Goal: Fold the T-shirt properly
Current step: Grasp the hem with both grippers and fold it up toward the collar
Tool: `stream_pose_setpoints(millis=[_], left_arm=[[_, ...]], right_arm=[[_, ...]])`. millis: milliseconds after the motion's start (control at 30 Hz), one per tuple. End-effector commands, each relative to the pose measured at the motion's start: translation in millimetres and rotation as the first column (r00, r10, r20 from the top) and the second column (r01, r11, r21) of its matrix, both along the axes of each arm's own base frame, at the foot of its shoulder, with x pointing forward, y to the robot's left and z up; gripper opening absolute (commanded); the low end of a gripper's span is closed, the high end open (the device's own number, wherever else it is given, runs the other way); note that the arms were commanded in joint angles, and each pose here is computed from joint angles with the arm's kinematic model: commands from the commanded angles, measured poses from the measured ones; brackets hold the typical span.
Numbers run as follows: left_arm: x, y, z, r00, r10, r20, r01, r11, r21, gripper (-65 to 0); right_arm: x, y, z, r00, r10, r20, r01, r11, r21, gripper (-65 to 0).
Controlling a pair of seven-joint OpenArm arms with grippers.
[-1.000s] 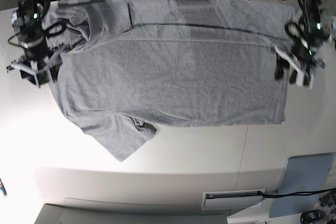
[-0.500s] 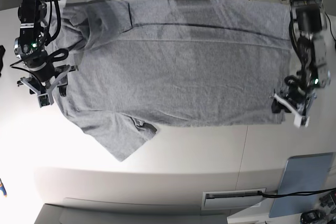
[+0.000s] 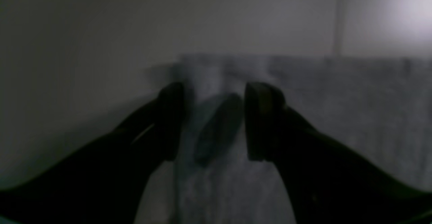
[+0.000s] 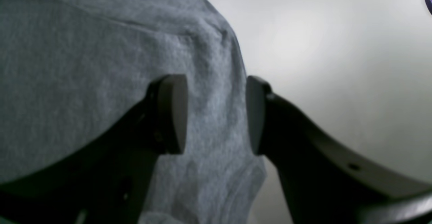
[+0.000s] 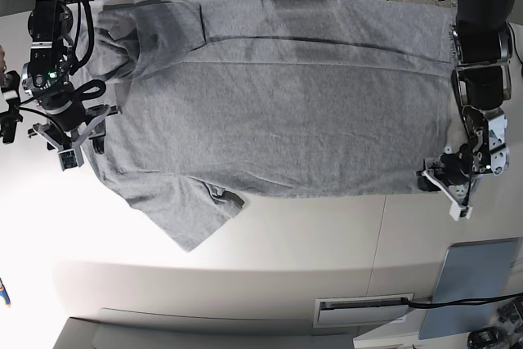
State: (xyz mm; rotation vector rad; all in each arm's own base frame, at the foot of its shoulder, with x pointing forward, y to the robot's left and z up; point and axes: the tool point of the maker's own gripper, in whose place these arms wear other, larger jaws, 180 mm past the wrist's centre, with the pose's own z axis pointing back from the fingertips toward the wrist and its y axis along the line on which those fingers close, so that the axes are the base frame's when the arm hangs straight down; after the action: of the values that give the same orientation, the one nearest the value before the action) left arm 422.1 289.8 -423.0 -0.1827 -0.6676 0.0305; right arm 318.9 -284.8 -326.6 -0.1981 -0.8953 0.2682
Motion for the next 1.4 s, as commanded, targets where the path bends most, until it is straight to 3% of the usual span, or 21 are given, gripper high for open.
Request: stream_pose_setpoints(millis=[0,67,200,367,500,700,833,1000,1100,1233,1300,1367], left_arm=[[6,6,11,1.0,0.0,0.014,0.0,1.0,0.011,-36.7],[5,5,10,1.0,-0.009,0.012,0.009,1.0,0.009,-43.1],[5,2,10,0.999,-0.027,0.018,0.027,1.0,0.004,-64.9],[6,-1,11,0.998,-0.056,0.025,0.056,0.998,0.008,-65.0],[5,0,11,0.998,-0.055,0.024,0.054,0.998,0.008,-65.0],[5,-1,11,0.998,-0.055,0.022,0.055,0.998,0.008,-65.0],[2,-1,8,0.998,-0.058,0.002,0.058,0.998,0.009,-65.0],[-1,1,6,0.998,-0.054,-0.016,0.054,0.998,0.012,-65.0],[-2,0,5,0.998,-0.054,-0.019,0.054,0.998,0.011,-65.0],[-2,0,4,0.998,-0.054,-0.019,0.054,0.998,0.011,-65.0],[-2,0,4,0.998,-0.053,-0.018,0.054,0.999,0.011,-65.0],[-1,0,5,0.999,-0.052,-0.011,0.052,0.999,0.011,-65.0]], right_arm=[[10,-5,19,0.998,0.008,0.063,-0.007,1.0,-0.021,-37.3],[10,-6,19,0.998,0.006,0.064,-0.004,1.0,-0.027,-37.3],[16,-7,27,0.994,0.017,0.108,-0.012,0.999,-0.053,-37.3],[38,-14,48,0.986,0.002,0.164,0.01,0.997,-0.077,-37.3],[73,-20,46,0.988,-0.023,0.15,0.031,0.998,-0.052,-37.3],[138,-6,15,1.0,0.002,0.007,-0.002,0.999,-0.036,-37.3],[168,13,-6,0.991,0.051,-0.123,-0.053,0.998,-0.015,-35.4],[174,33,-40,0.958,0.085,-0.274,-0.077,0.996,0.04,-32.7],[171,50,-56,0.944,0.131,-0.303,-0.106,0.99,0.098,-32.7],[164,53,-68,0.933,0.12,-0.338,-0.089,0.99,0.107,-32.8],[161,50,-70,0.927,0.115,-0.356,-0.086,0.992,0.096,-35.9],[160,47,-71,0.923,0.112,-0.369,-0.092,0.993,0.071,-46.7]])
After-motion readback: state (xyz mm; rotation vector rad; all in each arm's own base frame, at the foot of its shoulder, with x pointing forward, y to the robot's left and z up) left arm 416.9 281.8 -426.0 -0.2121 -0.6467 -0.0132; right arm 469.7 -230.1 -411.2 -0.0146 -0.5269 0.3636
